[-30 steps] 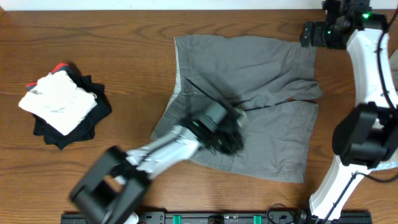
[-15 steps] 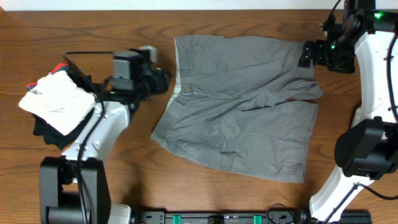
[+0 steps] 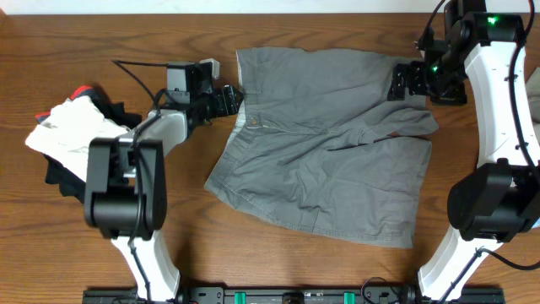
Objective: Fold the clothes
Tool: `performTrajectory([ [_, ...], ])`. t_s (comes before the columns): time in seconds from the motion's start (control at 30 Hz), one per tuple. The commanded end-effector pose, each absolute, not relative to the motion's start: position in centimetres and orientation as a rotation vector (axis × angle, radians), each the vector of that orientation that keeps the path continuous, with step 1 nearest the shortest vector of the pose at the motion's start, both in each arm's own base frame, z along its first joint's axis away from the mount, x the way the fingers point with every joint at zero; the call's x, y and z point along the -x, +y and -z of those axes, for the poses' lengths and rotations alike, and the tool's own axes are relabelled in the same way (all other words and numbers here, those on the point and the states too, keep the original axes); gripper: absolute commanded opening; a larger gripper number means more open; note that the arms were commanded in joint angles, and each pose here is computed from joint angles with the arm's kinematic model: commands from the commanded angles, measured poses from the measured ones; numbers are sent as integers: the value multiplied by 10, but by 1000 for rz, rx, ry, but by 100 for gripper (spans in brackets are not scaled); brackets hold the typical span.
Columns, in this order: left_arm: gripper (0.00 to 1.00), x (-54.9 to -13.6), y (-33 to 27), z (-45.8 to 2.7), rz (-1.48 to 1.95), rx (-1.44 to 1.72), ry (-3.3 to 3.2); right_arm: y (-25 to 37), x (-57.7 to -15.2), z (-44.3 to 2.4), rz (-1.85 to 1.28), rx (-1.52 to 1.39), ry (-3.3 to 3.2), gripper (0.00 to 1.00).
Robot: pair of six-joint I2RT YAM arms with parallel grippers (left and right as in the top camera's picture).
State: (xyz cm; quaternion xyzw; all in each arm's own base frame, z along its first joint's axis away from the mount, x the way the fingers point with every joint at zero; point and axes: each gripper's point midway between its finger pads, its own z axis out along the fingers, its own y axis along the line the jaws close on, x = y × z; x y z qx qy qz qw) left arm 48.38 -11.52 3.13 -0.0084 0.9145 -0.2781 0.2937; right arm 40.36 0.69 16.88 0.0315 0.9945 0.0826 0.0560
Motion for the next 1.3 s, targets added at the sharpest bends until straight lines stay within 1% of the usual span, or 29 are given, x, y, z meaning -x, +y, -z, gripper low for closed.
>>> performTrajectory([
  [0.0,70,-491,-137,-34,817,-51,2423,12,-400,-167,-267,-101,3032,99],
  [0.23,69,-477,-161,-13,842,-94,2488,13,-400,-167,-270,-123,3034,99],
  [0.3,63,-474,-166,-8,849,-104,2503,13,-399,-167,-270,-124,3039,99],
  [0.4,45,-470,-171,-6,854,-116,2514,13,-398,-167,-270,-125,3043,99],
  [0.53,10,-471,-168,-6,842,-122,2510,13,-398,-167,-270,-125,3044,99],
  [0.57,7,-472,-166,-6,838,-121,2509,13,-397,-167,-270,-125,3045,99],
  [0.63,6,-477,-155,-7,814,-94,2504,12,-396,-167,-263,-126,3051,99],
  [0.67,6,-481,-146,-8,784,-71,2500,10,-395,-166,-252,-128,3056,96],
  [0.73,6,-489,-125,-10,711,-13,2492,7,-392,-166,-222,-131,3069,95],
  [0.9,6,-509,-53,-23,531,255,2444,0,-388,-165,-167,-138,3089,96],
  [0.97,6,-511,-39,-29,551,311,2424,0,-388,-165,-167,-138,3090,98],
  [1.07,7,-505,-41,-31,639,307,2433,0,-388,-164,-168,-113,3089,99],
  [1.13,26,-498,-45,-28,668,312,2464,0,-388,-164,-166,-81,3088,99],
  [1.17,31,-494,-49,-26,696,308,2484,0,-388,-164,-165,-59,3087,99],
  [1.27,34,-480,-73,-33,888,258,2500,0,-393,-163,-162,-21,3070,97],
])
